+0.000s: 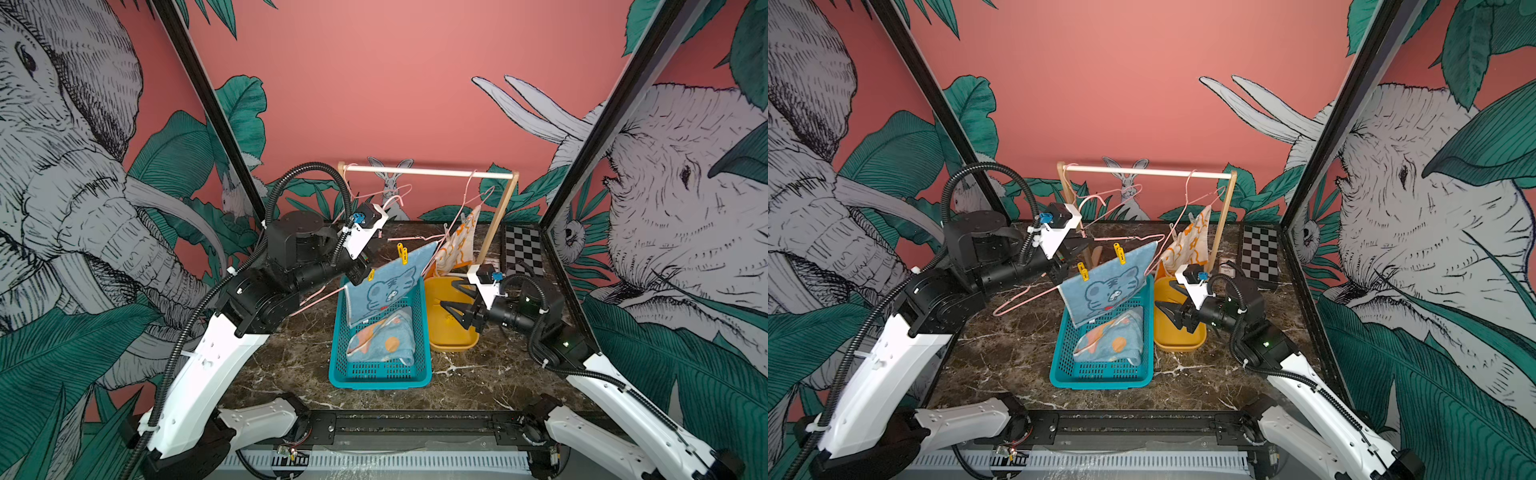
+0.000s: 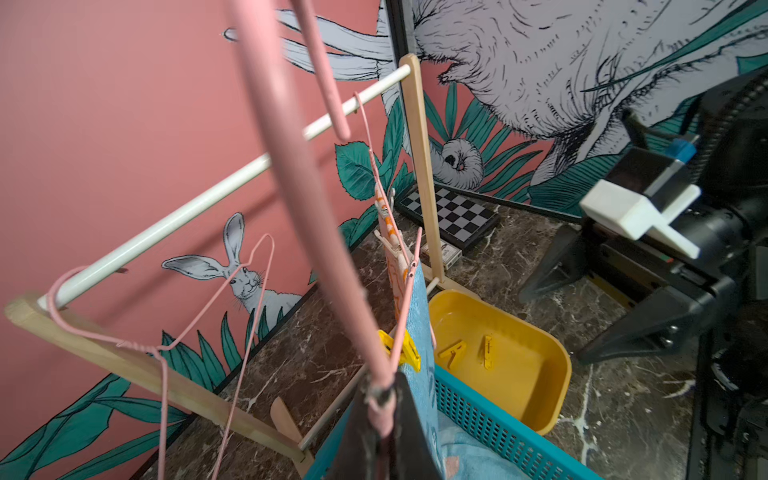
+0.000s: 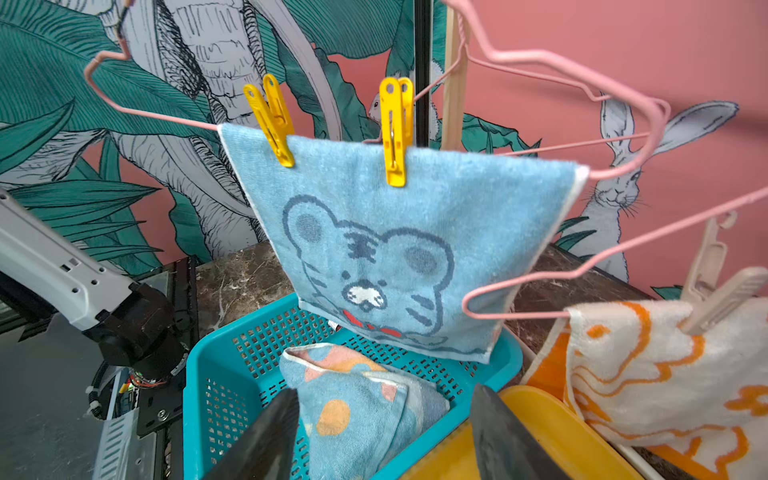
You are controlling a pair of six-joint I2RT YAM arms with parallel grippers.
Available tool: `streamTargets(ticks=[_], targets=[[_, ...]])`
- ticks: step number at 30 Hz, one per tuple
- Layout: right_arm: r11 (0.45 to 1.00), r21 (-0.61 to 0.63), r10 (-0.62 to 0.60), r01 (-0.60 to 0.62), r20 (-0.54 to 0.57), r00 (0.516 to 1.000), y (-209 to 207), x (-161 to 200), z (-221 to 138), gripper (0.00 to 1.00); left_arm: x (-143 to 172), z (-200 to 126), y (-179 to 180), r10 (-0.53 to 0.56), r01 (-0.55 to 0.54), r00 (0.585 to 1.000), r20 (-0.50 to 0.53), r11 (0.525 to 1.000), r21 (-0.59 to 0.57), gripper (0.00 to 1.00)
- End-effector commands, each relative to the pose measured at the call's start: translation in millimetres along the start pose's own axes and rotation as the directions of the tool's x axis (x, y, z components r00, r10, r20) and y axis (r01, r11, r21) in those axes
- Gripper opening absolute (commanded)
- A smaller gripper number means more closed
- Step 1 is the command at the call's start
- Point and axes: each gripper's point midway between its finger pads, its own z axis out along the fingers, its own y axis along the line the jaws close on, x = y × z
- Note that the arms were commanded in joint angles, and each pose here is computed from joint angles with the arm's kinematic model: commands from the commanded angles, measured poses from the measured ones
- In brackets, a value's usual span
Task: Remove the clothespins securing towels to the hanger
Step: Remove the clothespin from the hanger.
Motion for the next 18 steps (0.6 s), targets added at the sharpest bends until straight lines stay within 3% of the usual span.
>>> streamTargets(ticks=[1, 7, 18], targets=[[0.993, -0.064, -0.097, 0.104, 0.097, 0.990, 13, -35, -4, 0.65, -14, -10, -15, 0.021, -0.027, 0.998, 0.067, 0.996, 0.083, 0.00], [0.986, -0.097, -0.127, 0.138, 0.113, 0.985, 16, -48, 1, 0.65, -15, -3, -28, 0.017, -0.030, 0.997, 0.076, 0.985, 0.171, 0.00], [0.971, -0.183, -0.135, 0.155, 0.117, 0.984, 21, -64, 13, 0.65, -14, 1, -37, 0.013, -0.031, 0.997, 0.077, 0.973, 0.229, 0.00]])
